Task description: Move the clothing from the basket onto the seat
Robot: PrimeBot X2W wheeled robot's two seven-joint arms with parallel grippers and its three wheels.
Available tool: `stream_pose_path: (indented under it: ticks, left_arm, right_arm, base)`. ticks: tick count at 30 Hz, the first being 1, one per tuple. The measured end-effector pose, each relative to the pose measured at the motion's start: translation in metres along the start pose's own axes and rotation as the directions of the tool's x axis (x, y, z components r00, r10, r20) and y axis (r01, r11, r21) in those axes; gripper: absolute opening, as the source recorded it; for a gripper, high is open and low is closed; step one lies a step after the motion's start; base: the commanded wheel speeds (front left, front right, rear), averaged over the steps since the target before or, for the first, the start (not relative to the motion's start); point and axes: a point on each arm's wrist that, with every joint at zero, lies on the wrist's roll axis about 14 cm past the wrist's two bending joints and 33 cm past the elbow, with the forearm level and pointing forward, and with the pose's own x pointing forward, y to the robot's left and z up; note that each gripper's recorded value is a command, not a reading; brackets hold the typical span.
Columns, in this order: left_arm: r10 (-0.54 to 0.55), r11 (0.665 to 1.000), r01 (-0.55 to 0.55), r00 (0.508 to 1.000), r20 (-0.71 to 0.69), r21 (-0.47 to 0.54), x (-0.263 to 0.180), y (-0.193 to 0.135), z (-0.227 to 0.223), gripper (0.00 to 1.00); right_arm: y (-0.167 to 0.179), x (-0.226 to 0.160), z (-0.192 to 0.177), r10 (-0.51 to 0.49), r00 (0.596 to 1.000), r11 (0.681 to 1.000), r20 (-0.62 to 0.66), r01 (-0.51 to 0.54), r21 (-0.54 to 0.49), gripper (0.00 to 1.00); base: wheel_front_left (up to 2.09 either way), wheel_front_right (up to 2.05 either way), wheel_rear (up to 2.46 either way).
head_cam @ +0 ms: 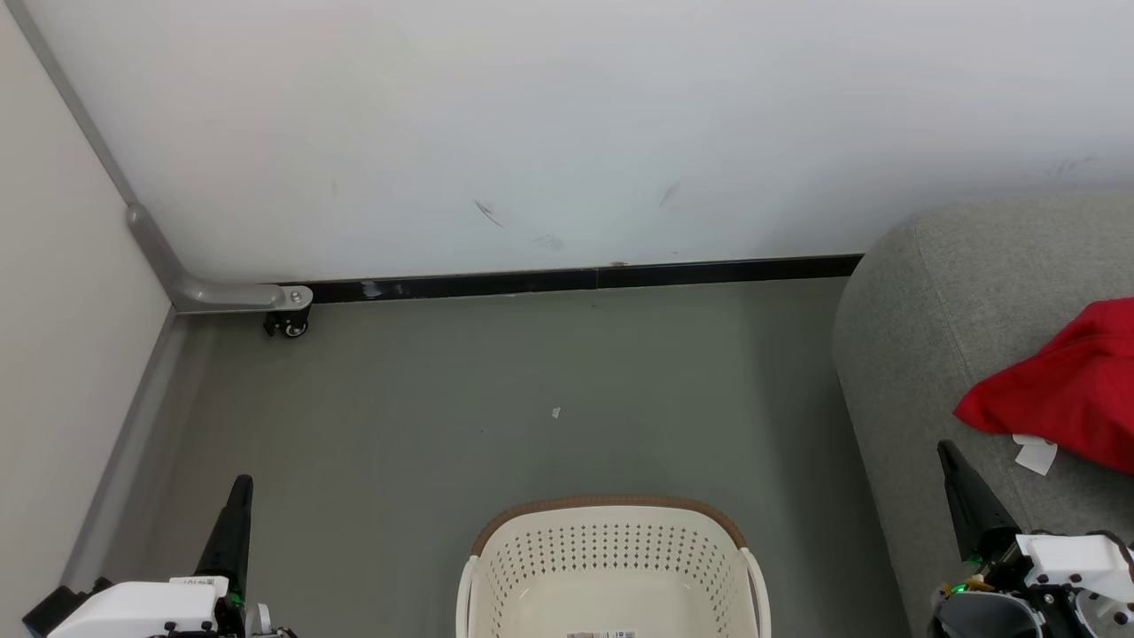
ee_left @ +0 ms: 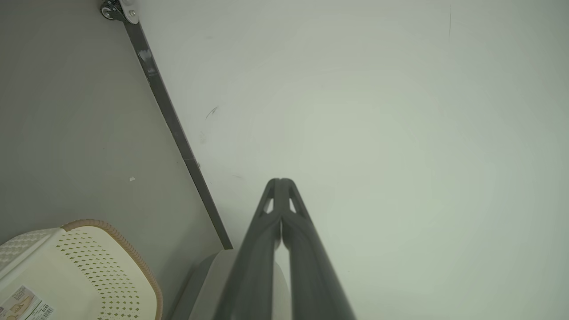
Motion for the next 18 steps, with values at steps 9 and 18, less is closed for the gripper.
stream_pose_path:
  ticks: [9, 18]
  left_arm:
    - [0.0, 1.0, 0.0, 1.0, 0.0, 0.0, 0.0, -0.0001, -0.0001, 0.0]
    - [-0.001, 1.0, 0.001, 1.0, 0.0, -0.002, 0.0, -0.0002, 0.0, 0.0]
  right_arm:
    - [0.0, 0.0, 0.0002, 0.0, 1.0, 1.0, 0.001, 0.0, 0.0, 0.0]
    - [0.0, 0.0, 0.0007, 0.0, 1.0, 1.0, 0.003, 0.0, 0.001, 0.0]
  base:
    - [0.0, 0.0, 0.0]
    - [0.0, 0.0, 0.0]
